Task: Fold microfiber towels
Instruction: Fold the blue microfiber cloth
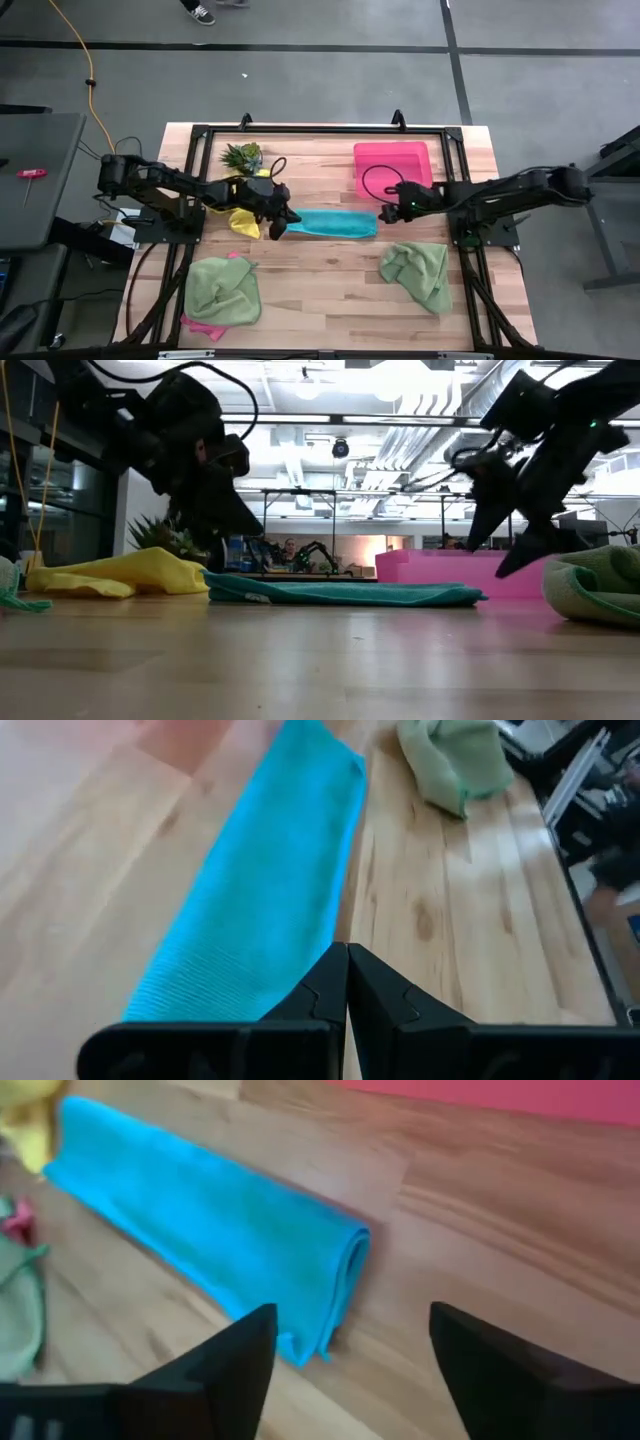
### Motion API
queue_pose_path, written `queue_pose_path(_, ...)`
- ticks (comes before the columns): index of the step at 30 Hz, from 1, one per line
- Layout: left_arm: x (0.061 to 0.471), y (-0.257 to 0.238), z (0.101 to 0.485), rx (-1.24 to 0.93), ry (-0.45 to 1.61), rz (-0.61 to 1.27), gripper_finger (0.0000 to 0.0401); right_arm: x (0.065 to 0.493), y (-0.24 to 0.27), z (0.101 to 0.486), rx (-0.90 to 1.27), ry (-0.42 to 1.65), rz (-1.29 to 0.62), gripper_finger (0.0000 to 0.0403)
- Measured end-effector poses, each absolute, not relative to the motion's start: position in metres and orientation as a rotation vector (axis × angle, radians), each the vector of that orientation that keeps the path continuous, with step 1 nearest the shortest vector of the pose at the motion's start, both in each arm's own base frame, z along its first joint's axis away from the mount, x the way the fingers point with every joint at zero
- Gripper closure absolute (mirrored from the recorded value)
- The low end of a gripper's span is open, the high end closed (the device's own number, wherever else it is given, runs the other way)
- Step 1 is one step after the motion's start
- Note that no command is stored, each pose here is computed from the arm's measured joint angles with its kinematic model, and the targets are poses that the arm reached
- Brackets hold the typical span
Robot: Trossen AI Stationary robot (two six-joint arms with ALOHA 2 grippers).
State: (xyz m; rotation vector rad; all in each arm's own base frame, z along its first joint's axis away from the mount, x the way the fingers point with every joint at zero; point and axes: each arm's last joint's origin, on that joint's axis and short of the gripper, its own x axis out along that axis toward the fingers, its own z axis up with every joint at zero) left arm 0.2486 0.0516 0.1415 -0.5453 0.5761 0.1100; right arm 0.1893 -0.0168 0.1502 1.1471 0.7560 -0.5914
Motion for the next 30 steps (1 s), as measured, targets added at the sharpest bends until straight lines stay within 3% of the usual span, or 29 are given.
queue_pose_path(9,0.250,0.043,0.127,-0.548,0.660,0.129,0.0401,0.204,-0.015,0.127,1.202,0.847,-0.576,0.0137)
queue_pose_path(30,0.241,0.033,0.115,-0.532,0.794,0.339,0.0401,0.207,-0.016,0.127,1.276,0.792,-0.624,0.0137)
